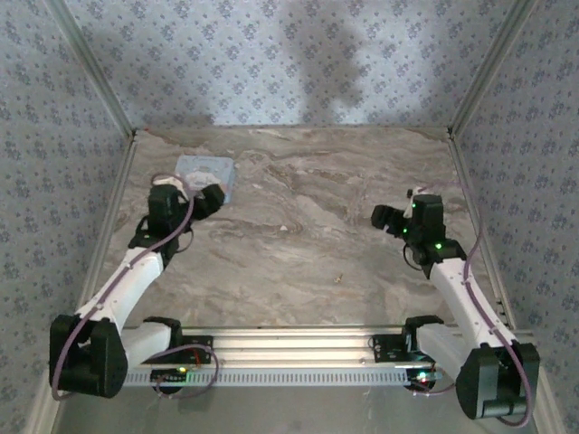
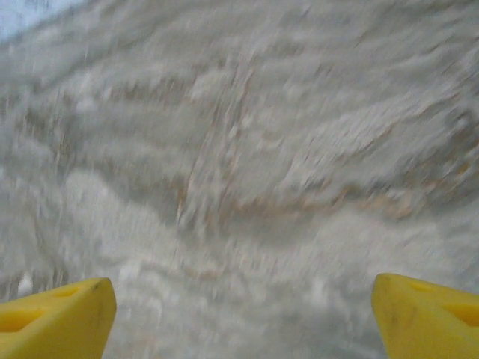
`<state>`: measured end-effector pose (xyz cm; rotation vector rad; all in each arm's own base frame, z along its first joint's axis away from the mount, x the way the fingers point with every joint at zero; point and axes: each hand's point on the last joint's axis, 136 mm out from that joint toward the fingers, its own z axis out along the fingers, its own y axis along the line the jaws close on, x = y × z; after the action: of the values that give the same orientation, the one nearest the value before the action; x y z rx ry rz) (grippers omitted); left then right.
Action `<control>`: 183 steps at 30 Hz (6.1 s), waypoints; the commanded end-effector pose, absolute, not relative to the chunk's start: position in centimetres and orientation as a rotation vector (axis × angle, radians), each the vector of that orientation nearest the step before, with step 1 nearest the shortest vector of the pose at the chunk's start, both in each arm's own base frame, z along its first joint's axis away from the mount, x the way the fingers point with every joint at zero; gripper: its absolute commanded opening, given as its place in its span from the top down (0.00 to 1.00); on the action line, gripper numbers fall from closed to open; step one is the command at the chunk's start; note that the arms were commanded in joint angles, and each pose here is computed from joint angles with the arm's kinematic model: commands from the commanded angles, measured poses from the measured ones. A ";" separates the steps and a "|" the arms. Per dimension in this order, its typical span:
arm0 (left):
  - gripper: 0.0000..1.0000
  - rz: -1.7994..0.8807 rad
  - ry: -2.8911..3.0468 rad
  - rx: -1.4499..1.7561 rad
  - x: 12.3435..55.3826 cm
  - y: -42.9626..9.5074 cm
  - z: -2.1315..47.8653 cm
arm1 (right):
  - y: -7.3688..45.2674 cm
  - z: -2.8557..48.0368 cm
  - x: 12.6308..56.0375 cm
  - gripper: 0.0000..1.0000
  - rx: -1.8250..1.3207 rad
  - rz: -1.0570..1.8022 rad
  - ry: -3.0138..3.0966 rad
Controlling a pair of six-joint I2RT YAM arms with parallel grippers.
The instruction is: Unlock a padlock with a key
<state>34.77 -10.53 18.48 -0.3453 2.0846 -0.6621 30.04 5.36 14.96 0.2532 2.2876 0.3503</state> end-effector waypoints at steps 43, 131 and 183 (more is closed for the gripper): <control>0.02 -0.857 2.186 -0.163 34.1 -22.8 15.9 | 16.7 2.1 20.1 0.49 -0.317 -0.040 2.946; 0.02 -0.886 2.149 -0.168 33.9 -22.7 18.9 | 15.2 3.6 17.0 1.00 -0.276 0.075 2.956; 0.57 -1.633 2.445 -0.120 27.3 -38.9 21.6 | 21.4 20.2 27.0 1.00 -0.916 0.006 1.757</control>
<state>27.43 -37.74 20.17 -0.1426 2.4720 -1.5584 26.64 21.28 19.08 -0.9297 1.7910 0.0333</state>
